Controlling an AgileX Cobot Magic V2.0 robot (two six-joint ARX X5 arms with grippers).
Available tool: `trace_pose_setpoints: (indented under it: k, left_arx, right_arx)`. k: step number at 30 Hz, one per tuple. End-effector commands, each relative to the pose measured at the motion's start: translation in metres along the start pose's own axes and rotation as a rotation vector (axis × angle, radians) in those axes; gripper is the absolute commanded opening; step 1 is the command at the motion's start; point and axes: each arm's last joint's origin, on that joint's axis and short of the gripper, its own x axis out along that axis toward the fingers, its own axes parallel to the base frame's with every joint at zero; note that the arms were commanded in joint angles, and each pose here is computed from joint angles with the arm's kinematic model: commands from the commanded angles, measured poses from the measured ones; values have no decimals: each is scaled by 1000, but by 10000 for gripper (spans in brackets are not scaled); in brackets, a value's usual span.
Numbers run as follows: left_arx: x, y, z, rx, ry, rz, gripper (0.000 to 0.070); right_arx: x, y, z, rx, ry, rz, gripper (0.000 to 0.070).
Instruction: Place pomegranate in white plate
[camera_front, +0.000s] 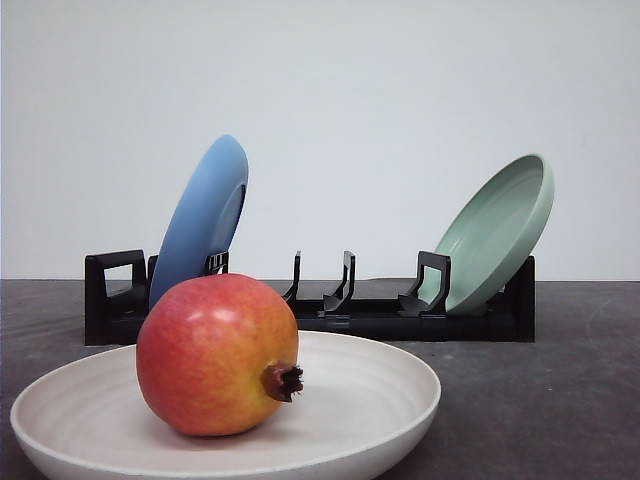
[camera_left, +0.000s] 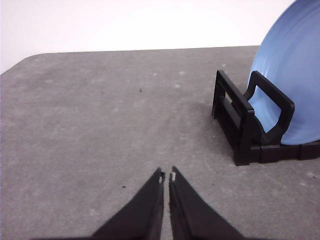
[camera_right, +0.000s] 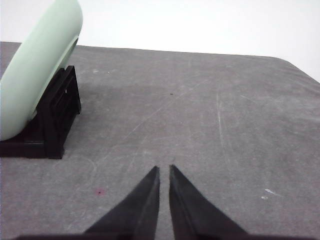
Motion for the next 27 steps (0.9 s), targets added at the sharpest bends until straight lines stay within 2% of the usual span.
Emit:
trace_pose_setpoints:
  k: [1,27]
  left_arx:
    - [1,0,-4,-3,14,-6,0]
    - [1,0,-4,-3,14,-6,0]
  right_arx:
    - [0,0,0,4,-5,1,32]
    - [0,0,0,4,-5,1,32]
